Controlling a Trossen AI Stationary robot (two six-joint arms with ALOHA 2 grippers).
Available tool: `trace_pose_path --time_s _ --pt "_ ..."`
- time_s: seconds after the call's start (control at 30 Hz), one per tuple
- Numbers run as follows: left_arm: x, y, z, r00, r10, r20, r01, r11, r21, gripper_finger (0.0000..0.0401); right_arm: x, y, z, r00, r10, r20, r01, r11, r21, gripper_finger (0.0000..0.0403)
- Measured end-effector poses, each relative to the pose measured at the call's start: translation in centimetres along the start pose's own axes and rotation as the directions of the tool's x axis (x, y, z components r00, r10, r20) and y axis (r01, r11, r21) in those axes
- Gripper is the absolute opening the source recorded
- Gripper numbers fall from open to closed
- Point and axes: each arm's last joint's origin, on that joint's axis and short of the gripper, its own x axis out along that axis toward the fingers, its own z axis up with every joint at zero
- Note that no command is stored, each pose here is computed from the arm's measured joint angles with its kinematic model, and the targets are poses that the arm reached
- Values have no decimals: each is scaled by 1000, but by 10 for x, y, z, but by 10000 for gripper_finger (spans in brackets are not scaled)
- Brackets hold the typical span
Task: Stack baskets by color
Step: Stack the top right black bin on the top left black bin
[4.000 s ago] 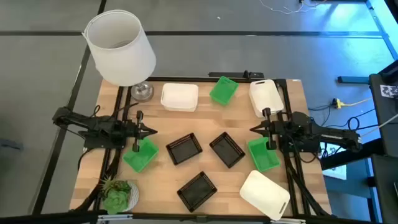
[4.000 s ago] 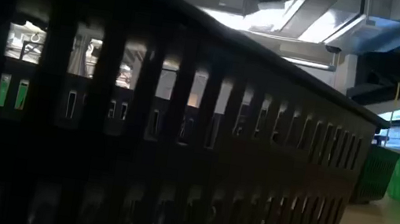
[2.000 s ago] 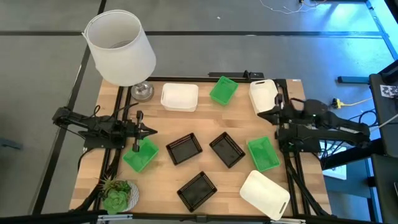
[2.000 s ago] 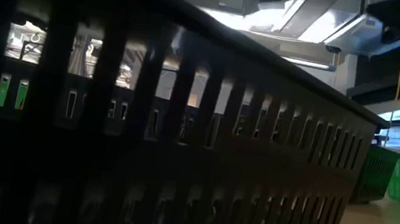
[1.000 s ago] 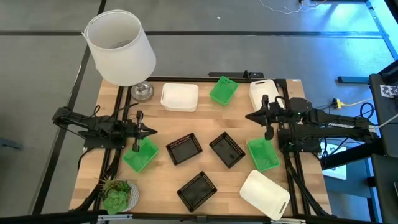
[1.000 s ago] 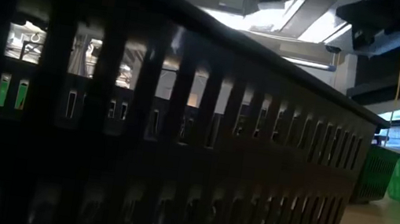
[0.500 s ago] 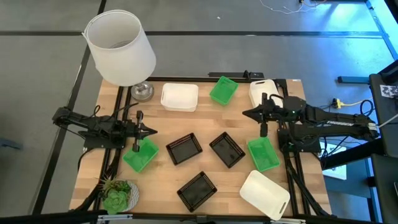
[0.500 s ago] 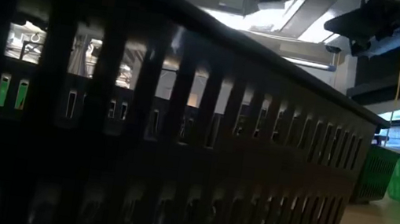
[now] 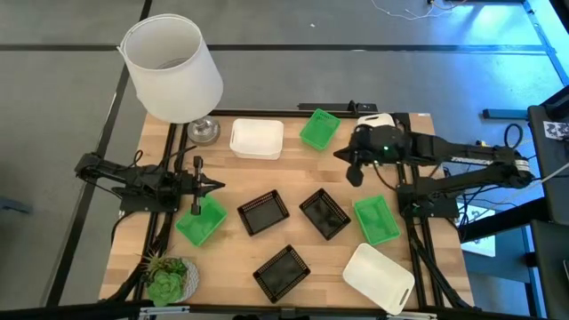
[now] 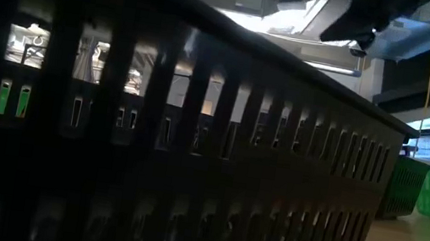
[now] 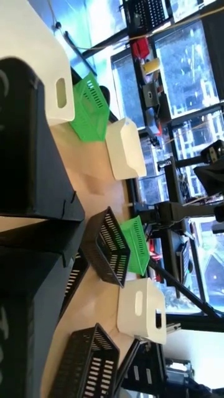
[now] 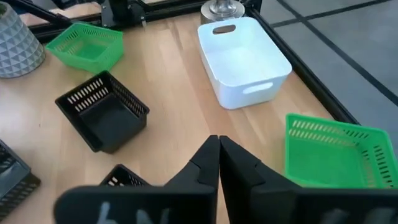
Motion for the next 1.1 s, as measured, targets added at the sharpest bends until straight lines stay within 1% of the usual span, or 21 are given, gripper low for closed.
trace_pose_path --time_s 0.13,0.27,0.3,0.4,0.5,0.57,0.67,0.83,1.1 --pt "0 0 0 1000 6 0 -6 1000 -18 0 14 3 7 997 -3 -74 4 1000 3 47" --pt "0 0 1 1000 6 1 -6 1000 -20 0 27 5 11 981 -20 -193 19 1000 -10 94" --pt "0 0 1 1000 6 1 -6 1000 -20 0 30 5 11 976 -20 -219 14 999 -28 106" --pt "0 0 1 1000 6 2 -6 1000 -20 0 38 7 8 956 25 -293 -68 988 -139 138" --pt "-1 2 8 1000 3 -2 -3 1000 -21 0 47 10 0 931 88 -354 -177 957 -228 159" --pt "-3 3 16 1000 -7 -19 6 1000 -14 0 53 11 -2 919 122 -375 -228 939 -256 164" --pt "-4 6 25 996 -17 -87 16 1000 -6 0 63 13 -4 906 154 -395 -282 914 -291 165" --pt "-1 6 37 985 -26 -171 20 999 -33 0 80 15 -11 882 151 -446 -325 880 -346 166" --pt "12 6 62 974 -24 -227 13 999 -48 0 109 17 -27 822 175 -542 -438 802 -406 166"
